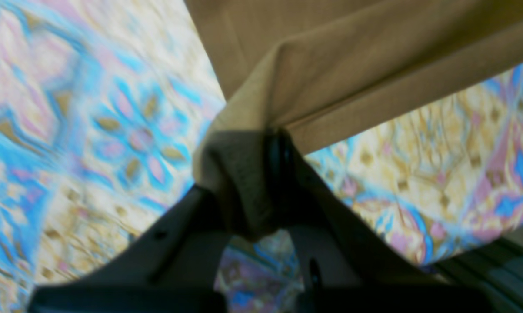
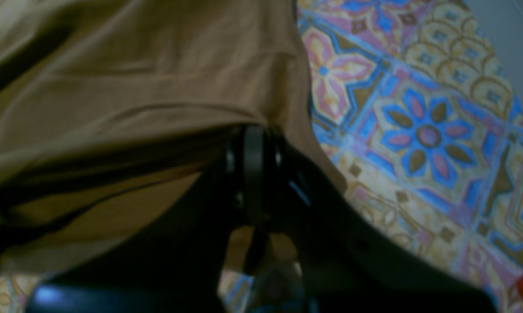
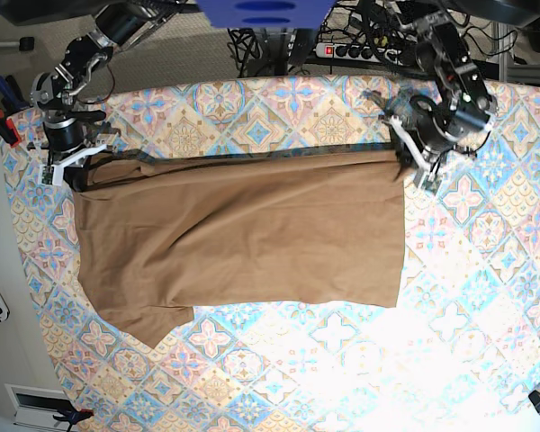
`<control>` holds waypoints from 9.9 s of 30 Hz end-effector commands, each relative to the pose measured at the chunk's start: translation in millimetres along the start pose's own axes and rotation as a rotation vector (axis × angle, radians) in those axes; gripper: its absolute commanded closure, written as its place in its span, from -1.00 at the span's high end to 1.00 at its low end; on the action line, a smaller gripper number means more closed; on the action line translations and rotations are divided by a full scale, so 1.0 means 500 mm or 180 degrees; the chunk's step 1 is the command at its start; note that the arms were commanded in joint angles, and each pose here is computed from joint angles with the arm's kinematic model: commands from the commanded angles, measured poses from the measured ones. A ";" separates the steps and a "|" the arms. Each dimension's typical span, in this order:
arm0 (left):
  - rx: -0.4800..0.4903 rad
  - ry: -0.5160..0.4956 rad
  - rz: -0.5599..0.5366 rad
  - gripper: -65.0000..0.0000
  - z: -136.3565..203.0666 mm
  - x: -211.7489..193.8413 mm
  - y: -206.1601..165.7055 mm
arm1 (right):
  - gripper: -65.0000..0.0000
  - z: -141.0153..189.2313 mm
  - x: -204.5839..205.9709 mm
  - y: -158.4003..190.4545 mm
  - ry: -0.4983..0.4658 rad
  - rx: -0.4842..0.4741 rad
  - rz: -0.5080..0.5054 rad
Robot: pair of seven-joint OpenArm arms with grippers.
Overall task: Layout the t-shirt on the table in an organized manner, then fold the t-shirt properly
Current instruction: 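Drag the shirt edge toward the robot with both grippers, then release the shirt edge with the left gripper and raise it, then lower the left gripper to the shirt's hem corner and grasp it, then pull the grasped hem corner with the left gripper toward the collar edge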
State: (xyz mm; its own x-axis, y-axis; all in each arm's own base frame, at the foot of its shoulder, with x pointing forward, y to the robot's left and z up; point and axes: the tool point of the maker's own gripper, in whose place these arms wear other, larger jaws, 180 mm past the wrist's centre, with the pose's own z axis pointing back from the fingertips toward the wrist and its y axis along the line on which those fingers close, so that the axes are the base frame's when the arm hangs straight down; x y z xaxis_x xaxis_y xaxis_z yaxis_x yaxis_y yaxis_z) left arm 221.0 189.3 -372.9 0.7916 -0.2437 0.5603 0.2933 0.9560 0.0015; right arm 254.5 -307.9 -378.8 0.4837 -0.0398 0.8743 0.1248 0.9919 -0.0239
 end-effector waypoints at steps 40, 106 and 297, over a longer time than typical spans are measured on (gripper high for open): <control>-0.0117 0.0814 -0.0603 -1.00 -0.001 -0.049 -0.020 | -1.00 -0.013 0.056 -0.050 -0.0196 -0.0240 0.0040; -0.0420 0.1719 -0.1923 -0.44 0.022 -0.197 -0.061 | -0.23 0.083 -0.096 -0.114 0.0529 -0.0519 0.0003; -0.1248 0.0334 0.1405 -0.27 -0.066 -0.153 -0.043 | -0.25 0.067 -0.111 -0.106 0.0769 -0.0508 0.0266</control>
State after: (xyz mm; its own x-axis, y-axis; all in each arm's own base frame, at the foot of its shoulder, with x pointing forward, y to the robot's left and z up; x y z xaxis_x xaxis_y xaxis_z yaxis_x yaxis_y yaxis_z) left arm 188.7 182.6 -427.6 0.8823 0.1868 0.4321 0.1030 0.8190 -0.5644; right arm 192.1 -348.0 -415.4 0.6864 -0.0189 0.7270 0.1989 0.9664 -0.1626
